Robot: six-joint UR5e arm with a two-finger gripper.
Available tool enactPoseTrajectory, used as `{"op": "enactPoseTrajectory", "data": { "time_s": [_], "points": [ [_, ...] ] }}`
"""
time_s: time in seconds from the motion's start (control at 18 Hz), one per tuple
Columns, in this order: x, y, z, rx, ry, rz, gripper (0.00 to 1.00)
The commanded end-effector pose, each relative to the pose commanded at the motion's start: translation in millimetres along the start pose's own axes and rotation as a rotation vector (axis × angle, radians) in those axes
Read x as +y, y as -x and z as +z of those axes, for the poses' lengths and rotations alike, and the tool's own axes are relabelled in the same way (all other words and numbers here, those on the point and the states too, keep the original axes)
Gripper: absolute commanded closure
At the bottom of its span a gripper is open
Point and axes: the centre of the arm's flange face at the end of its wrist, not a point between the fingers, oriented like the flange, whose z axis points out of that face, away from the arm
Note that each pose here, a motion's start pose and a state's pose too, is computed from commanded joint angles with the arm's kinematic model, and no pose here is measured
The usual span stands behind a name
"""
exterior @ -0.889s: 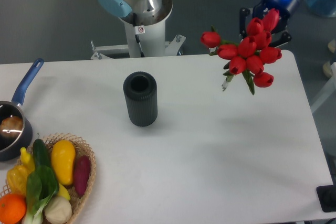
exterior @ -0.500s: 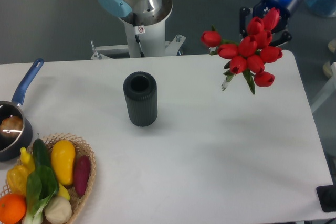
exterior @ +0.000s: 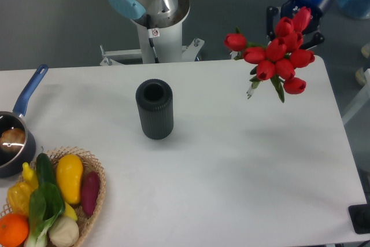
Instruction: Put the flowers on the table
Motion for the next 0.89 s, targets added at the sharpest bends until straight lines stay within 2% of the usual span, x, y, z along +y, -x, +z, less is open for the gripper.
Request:
{"op": "enactPoseTrajectory", "data": {
  "time_s": [0.17, 0.44, 0.67, 0.89],
  "points": [
    [0.6, -2.2, -1.7, 0.007, 0.064, 0.013, 0.96],
    [-7.2, -5.6, -4.4, -0.013, 0.095, 0.010, 0.95],
    [-7.9, -9.0, -12.3, -0.035, 0.200, -0.007, 0.96],
    [0.7, -3.7, -9.6, -0.058, 0.270, -0.087, 0.95]
  ]
}}
